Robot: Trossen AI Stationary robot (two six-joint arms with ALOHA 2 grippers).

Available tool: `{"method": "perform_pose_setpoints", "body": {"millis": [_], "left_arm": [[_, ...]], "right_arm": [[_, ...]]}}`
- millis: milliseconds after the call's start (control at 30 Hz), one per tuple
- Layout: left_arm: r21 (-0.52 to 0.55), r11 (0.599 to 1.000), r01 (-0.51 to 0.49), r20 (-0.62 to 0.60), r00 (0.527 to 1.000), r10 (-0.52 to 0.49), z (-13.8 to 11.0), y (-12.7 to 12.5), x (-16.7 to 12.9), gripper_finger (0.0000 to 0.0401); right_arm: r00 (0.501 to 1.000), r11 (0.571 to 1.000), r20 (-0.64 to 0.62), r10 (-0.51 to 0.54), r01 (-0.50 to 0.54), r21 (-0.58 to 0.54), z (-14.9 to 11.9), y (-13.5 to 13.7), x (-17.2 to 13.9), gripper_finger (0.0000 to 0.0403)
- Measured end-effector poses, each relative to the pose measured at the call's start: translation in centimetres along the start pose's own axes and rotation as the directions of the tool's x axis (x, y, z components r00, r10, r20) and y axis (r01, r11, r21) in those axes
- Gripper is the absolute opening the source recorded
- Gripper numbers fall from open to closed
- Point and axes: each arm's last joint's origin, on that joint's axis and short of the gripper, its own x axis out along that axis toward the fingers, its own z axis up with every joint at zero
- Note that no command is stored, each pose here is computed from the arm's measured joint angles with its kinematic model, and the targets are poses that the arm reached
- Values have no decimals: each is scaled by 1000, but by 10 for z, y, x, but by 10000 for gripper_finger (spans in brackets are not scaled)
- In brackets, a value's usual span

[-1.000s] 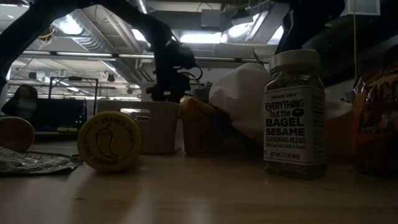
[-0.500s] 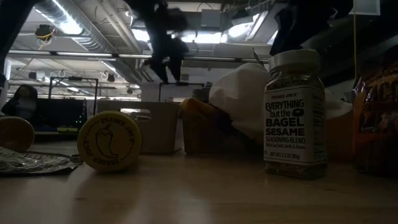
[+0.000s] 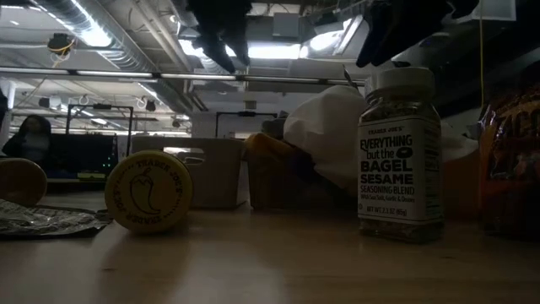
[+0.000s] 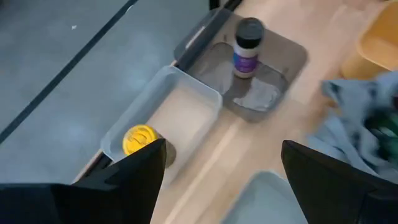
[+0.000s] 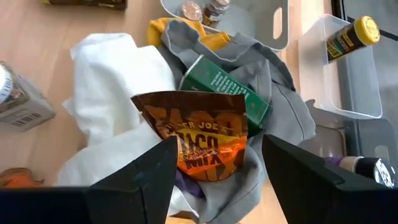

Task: Sort spices by type
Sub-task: Put the top orange seasoning pack into the yellow bin

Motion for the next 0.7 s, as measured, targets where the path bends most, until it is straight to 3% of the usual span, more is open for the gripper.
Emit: {"method": "perform_pose_setpoints", "body": {"millis": [200, 300, 700], "left_arm": [[-11, 996, 90, 88, 992, -88, -32, -22, -30, 301], [-33, 990, 138, 124, 983, -133, -47, -29, -39, 301], [-4, 976, 218, 41, 975, -218, -99, -57, -35, 301]], "right_arm": [[996, 996, 11, 85, -85, 10, 1, -9, 7, 234], [997, 997, 10, 76, -76, 16, 1, -17, 13, 234], [987, 987, -6, 160, -160, -21, 2, -28, 36, 234]]}}
